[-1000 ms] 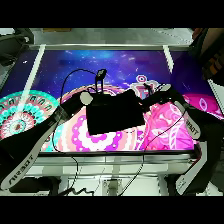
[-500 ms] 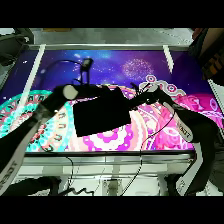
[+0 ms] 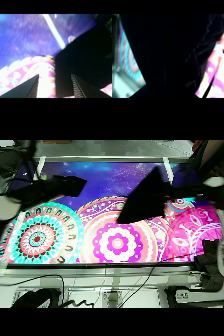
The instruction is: Fold the clothes and pants, and hang the long-sleeved shirts on hangers.
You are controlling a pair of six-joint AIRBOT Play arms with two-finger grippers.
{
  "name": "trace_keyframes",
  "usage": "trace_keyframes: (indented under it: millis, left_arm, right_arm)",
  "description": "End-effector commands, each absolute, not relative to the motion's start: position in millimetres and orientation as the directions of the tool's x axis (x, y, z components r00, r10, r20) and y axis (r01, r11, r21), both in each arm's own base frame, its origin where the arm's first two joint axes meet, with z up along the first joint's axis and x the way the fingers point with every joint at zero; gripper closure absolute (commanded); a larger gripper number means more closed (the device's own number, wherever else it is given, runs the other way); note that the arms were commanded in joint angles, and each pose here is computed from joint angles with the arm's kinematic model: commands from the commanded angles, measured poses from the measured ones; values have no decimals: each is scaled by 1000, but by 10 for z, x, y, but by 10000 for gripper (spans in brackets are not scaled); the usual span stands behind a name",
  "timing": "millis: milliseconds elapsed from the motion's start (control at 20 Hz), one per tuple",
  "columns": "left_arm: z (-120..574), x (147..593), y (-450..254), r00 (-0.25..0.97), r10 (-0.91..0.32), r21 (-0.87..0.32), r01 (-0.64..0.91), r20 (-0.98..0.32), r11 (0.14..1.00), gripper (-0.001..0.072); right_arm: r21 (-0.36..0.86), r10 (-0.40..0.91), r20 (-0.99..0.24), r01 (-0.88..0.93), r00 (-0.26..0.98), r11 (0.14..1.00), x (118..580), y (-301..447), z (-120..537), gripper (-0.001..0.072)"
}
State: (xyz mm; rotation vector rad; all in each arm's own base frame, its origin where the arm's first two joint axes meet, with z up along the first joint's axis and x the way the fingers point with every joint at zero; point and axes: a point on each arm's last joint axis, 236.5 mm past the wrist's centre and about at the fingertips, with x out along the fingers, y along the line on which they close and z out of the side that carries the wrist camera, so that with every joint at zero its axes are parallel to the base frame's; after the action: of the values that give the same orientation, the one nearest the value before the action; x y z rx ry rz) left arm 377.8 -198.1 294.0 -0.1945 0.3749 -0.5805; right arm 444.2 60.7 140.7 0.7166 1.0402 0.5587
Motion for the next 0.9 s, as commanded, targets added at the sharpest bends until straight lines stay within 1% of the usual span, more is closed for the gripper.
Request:
trace_keyframes:
  millis: [0, 50, 100, 150, 200, 250, 300, 400, 500, 600, 700, 800, 850]
  left_arm:
    - [3396, 3455, -1760, 818, -542, -212, 504, -192, 837, 273]
    - [3477, 3388, -1717, 827, -535, -195, 504, -173, 842, 273]
    - [3534, 3342, -1674, 835, -526, -174, 500, -160, 848, 273]
    - [3582, 3301, -1638, 842, -518, -158, 497, -149, 853, 273]
    - [3612, 3276, -1613, 847, -513, -148, 494, -142, 857, 273]
    - [3630, 3259, -1601, 849, -510, -142, 493, -137, 858, 273]
    - [3634, 3258, -1587, 852, -505, -134, 489, -137, 862, 273]
    - [3628, 3265, -1576, 855, -500, -128, 486, -139, 865, 273]
    - [3622, 3279, -1549, 861, -489, -111, 477, -142, 872, 273]
    - [3610, 3325, -1461, 880, -452, -58, 448, -147, 892, 273]
    - [3615, 3346, -1420, 889, -435, -35, 435, -145, 900, 273]
    - [3614, 3345, -1422, 888, -435, -35, 435, -145, 900, 273]
    - [3614, 3345, -1422, 888, -435, -35, 435, -145, 900, 273]
  right_arm:
    - [644, 482, -699, 173, 528, 745, 3875, -557, 1678, 697]
    - [586, 370, -741, 272, 561, 763, 3706, -962, 1690, 697]
    - [540, 267, -769, 367, 580, 757, 3532, -1321, 1704, 698]
    - [499, 165, -794, 472, 585, 727, 3313, -1679, 1709, 697]
    - [473, 83, -813, 571, 576, 671, 3094, -1974, 1707, 697]
    - [462, 6, -829, 678, 559, 572, 2851, -2256, 1699, 698]
    - [454, -54, -838, 749, 543, 482, 2618, -2482, 1700, 697]
    - [409, -152, -861, 838, 486, 360, 2153, -2818, 1678, 697]
    - [309, -207, -913, 927, 352, 213, 1618, -2995, 1573, 697]
    - [167, -225, -956, 980, 189, 113, 1124, -3049, 1481, 698]
    - [96, -255, -960, 992, 114, 82, 925, -3104, 1488, 697]
    - [64, -261, -962, 995, 81, 70, 849, -3129, 1474, 694]
    - [54, -262, -963, 996, 70, 66, 824, -3133, 1464, 581]
